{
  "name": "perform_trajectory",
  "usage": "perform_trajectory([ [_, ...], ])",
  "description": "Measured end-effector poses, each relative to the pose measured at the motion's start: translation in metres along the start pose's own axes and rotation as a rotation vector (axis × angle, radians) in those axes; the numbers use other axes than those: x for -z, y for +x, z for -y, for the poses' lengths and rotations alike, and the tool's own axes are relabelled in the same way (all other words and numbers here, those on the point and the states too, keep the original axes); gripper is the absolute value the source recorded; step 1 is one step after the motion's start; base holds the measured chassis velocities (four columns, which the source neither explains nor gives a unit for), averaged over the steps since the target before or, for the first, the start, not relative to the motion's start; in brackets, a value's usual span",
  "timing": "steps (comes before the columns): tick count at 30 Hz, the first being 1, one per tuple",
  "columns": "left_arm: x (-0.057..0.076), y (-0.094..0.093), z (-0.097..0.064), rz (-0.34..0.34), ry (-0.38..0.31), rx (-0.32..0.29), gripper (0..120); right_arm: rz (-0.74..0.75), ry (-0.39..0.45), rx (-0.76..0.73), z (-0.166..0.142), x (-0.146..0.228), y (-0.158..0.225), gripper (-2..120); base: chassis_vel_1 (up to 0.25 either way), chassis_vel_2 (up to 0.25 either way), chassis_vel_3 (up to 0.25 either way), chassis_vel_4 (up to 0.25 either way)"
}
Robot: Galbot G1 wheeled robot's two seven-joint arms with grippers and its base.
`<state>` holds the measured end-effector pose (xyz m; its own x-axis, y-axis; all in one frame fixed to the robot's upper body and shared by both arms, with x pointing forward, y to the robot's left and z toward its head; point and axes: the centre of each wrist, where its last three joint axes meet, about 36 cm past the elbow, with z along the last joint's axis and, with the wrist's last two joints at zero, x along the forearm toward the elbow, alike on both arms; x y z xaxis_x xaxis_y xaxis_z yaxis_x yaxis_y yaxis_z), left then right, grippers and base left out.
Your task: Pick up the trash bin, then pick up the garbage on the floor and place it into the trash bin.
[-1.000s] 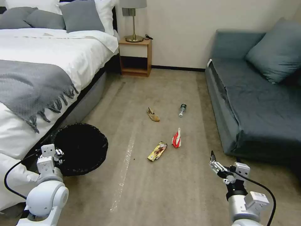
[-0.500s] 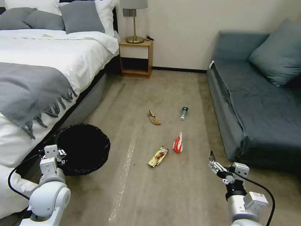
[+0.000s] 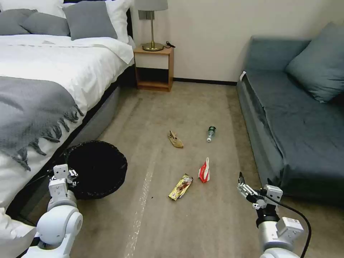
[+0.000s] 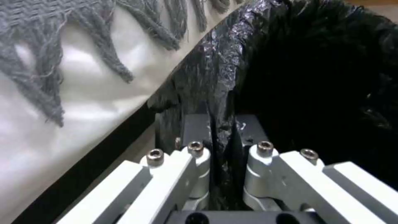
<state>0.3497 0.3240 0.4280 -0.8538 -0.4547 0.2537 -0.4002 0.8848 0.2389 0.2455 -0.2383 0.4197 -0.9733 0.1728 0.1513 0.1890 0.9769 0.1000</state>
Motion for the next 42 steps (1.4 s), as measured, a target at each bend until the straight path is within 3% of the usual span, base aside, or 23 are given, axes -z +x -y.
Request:
perform_trajectory([
  [42,-0.011,0.016,0.000,0.037,-0.002,-0.023,6,-0.017,0.015,0.008,0.000,-0.009,0.007,100,-0.088,0.083,0.090,-0.090],
])
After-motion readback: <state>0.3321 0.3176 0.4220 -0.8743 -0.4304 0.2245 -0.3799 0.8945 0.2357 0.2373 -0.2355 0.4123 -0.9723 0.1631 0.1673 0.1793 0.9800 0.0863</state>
